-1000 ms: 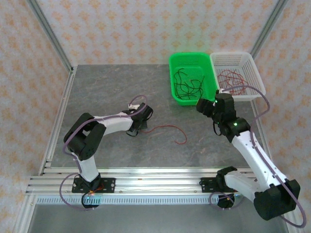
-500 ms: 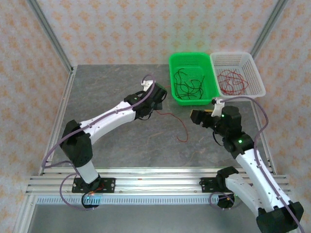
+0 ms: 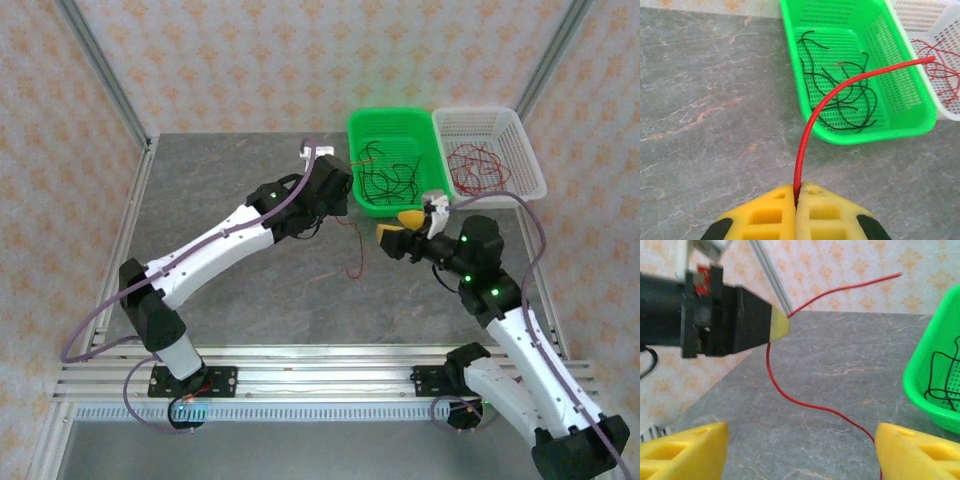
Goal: Untangle the cables
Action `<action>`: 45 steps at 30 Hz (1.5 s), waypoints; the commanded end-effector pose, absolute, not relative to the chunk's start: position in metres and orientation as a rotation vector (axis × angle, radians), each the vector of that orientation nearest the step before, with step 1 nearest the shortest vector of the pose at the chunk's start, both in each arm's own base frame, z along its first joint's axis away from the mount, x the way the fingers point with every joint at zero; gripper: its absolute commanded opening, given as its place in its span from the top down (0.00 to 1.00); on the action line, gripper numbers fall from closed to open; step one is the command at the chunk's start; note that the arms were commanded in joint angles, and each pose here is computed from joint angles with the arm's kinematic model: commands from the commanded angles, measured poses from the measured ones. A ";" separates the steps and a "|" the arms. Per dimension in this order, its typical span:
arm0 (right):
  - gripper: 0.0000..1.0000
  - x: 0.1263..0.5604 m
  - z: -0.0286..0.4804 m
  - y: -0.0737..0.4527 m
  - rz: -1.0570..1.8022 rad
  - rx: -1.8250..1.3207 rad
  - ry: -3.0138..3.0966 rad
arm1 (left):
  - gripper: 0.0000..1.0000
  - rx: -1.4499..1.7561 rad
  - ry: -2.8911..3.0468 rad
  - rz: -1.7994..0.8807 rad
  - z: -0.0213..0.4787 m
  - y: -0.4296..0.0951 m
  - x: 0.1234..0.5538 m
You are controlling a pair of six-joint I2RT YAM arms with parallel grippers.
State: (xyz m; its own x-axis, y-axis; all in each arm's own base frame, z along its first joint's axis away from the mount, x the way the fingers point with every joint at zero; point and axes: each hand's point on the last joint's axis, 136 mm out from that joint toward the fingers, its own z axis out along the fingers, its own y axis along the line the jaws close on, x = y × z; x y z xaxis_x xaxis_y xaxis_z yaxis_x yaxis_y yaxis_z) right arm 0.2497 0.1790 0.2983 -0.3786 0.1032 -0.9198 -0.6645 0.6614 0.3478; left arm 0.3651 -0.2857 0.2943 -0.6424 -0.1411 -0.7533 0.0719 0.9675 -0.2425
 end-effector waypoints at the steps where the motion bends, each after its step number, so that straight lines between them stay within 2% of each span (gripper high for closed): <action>1: 0.24 0.250 0.332 0.201 0.808 -0.593 1.668 | 1.00 -0.018 2.200 -0.335 0.330 -0.280 0.355; 12: 0.24 0.298 0.324 0.256 0.688 -0.736 1.711 | 1.00 0.002 2.123 -0.450 0.374 -0.289 0.339; 15: 0.28 0.303 0.322 0.266 0.691 -0.752 1.711 | 1.00 -0.009 2.111 -0.452 0.379 -0.286 0.338; 16: 0.32 0.303 0.326 0.267 0.689 -0.747 1.703 | 1.00 -0.014 2.108 -0.453 0.380 -0.285 0.337; 19: 0.53 0.313 0.317 0.271 0.678 -0.729 1.742 | 1.00 -0.019 2.101 -0.458 0.382 -0.283 0.336; 22: 0.81 0.316 0.318 0.270 0.670 -0.704 1.751 | 1.00 -0.028 2.091 -0.460 0.384 -0.281 0.335; 23: 0.97 0.317 0.320 0.269 0.666 -0.695 1.751 | 1.00 -0.034 2.087 -0.457 0.385 -0.279 0.335; 25: 1.00 0.318 0.323 0.266 0.656 -0.676 1.752 | 1.00 -0.051 2.076 -0.446 0.387 -0.275 0.335; 26: 1.00 0.318 0.325 0.264 0.646 -0.667 1.750 | 0.93 -0.061 2.070 -0.438 0.388 -0.272 0.335; 27: 1.00 0.321 0.326 0.260 0.627 -0.645 1.759 | 0.81 -0.074 2.057 -0.434 0.390 -0.269 0.335; 30: 1.00 0.334 0.333 0.245 0.523 -0.561 1.782 | 0.36 -0.108 2.009 -0.435 0.395 -0.258 0.333; 32: 1.00 0.346 0.339 0.231 0.442 -0.499 1.792 | 0.18 -0.128 1.975 -0.442 0.398 -0.250 0.329; 34: 1.00 0.360 0.349 0.215 0.391 -0.443 1.797 | 0.12 -0.142 1.945 -0.443 0.400 -0.241 0.325; 36: 1.00 0.378 0.362 0.195 0.349 -0.383 1.800 | 0.10 -0.163 1.923 -0.434 0.400 -0.230 0.321; 45: 1.00 0.461 0.430 0.082 0.124 -0.095 1.725 | 0.09 -0.220 1.880 -0.381 0.390 -0.195 0.305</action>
